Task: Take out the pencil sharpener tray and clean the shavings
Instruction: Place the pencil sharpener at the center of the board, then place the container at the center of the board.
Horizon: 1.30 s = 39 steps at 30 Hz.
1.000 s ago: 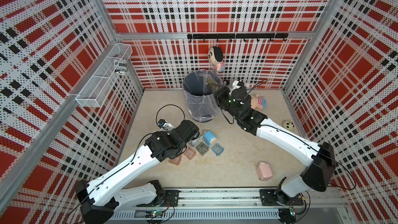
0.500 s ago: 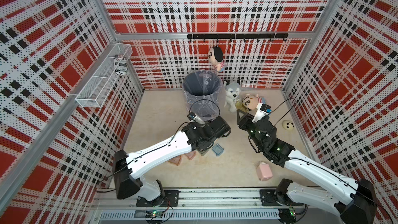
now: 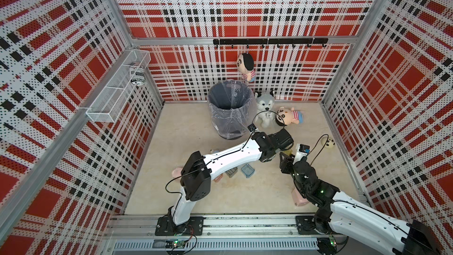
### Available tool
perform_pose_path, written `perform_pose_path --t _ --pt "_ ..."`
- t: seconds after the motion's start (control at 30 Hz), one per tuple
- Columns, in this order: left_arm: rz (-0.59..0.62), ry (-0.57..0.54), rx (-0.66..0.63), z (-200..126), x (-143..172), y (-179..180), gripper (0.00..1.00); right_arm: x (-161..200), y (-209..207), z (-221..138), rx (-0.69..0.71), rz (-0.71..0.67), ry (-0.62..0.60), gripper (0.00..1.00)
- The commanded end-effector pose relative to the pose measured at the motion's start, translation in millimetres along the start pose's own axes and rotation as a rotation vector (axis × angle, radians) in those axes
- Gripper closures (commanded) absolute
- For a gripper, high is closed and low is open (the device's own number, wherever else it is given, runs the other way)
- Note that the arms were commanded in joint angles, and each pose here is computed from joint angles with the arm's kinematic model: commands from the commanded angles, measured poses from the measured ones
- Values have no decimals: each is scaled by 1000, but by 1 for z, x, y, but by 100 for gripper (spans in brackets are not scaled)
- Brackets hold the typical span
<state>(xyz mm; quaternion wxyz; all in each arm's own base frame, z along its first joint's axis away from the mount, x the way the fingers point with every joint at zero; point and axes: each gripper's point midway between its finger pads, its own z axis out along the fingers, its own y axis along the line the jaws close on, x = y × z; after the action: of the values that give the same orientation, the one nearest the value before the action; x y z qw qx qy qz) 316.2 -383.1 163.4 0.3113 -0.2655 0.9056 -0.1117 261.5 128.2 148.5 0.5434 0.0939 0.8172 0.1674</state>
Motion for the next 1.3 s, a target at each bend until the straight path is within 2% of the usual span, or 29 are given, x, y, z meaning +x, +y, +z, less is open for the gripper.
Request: perform_pose_path --t 0.0,0.27,0.43,0.67,0.87,1.17,1.27 --pt "46 11 -73 24 -3 4 64 11 3 1 -49 -3 24 55" --pt "63 49 -146 73 -3 8 61 35 17 14 -111 -54 106 55" --pt "54 53 -189 89 -10 21 60 46 27 25 -133 -105 155 55" --pt "21 59 -250 92 -14 46 58 62 53 35 -248 -213 209 54" --pt "-16 72 -294 96 -14 64 58 66 60 41 -267 -299 205 54" --pt "-32 103 -295 96 -9 64 47 89 71 54 -316 -378 259 54" --pt "-31 104 -290 93 -8 63 40 99 68 59 -298 -387 280 54"
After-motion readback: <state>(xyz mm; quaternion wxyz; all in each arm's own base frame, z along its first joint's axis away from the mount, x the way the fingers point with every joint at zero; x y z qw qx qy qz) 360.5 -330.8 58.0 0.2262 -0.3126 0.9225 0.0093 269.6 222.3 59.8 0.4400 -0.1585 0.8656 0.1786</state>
